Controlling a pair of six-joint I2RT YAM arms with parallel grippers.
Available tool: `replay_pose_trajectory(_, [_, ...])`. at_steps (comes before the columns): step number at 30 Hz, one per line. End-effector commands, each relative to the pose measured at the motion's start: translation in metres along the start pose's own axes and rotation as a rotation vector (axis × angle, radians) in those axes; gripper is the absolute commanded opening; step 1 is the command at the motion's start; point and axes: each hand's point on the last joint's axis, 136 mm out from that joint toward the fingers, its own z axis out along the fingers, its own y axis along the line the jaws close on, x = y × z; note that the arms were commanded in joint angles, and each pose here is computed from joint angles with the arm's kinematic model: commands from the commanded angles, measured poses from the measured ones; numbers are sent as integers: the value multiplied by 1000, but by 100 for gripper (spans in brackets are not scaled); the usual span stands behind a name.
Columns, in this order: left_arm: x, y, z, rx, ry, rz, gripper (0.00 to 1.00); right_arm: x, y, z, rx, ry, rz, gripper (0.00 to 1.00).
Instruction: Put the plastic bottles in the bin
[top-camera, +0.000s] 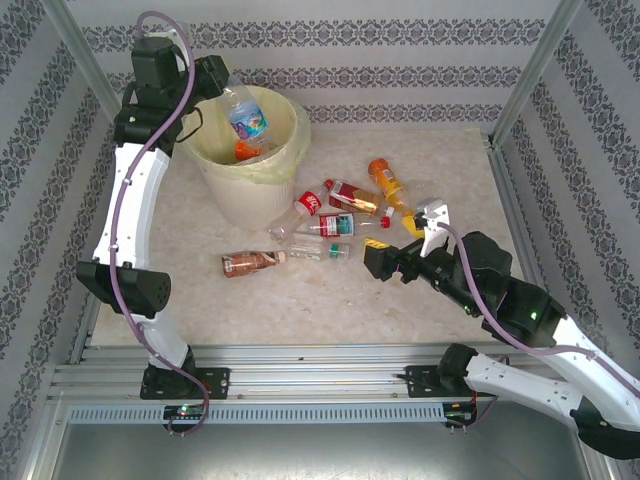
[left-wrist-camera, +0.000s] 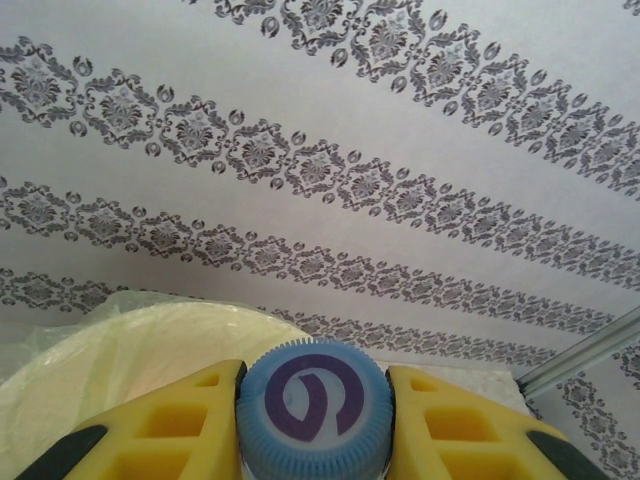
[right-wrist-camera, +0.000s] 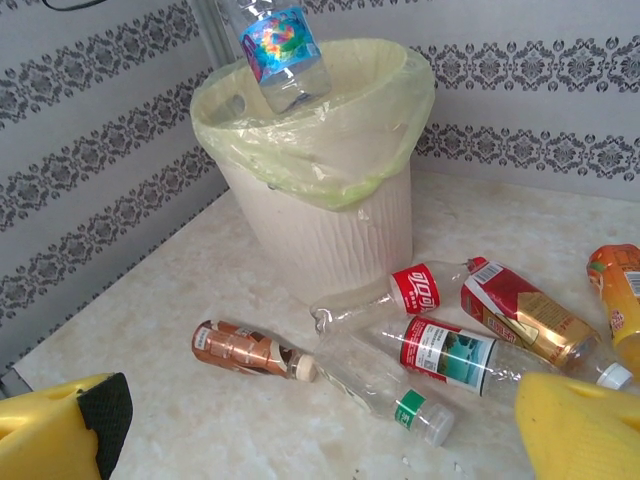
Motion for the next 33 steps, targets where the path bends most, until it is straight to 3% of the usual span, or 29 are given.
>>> replay_pose_trajectory(1, [-24, 3, -5, -10, -66, 30, 31, -5, -4, -2, 27, 4, -16, 98])
replay_pose_trajectory(21, [-6, 47, 56, -155, -21, 214, 31, -7, -8, -3, 54, -4, -14, 98])
replay_pose_trajectory(33, [23, 68, 63, -221, 92, 342, 32, -1, -11, 12, 92, 36, -56, 98])
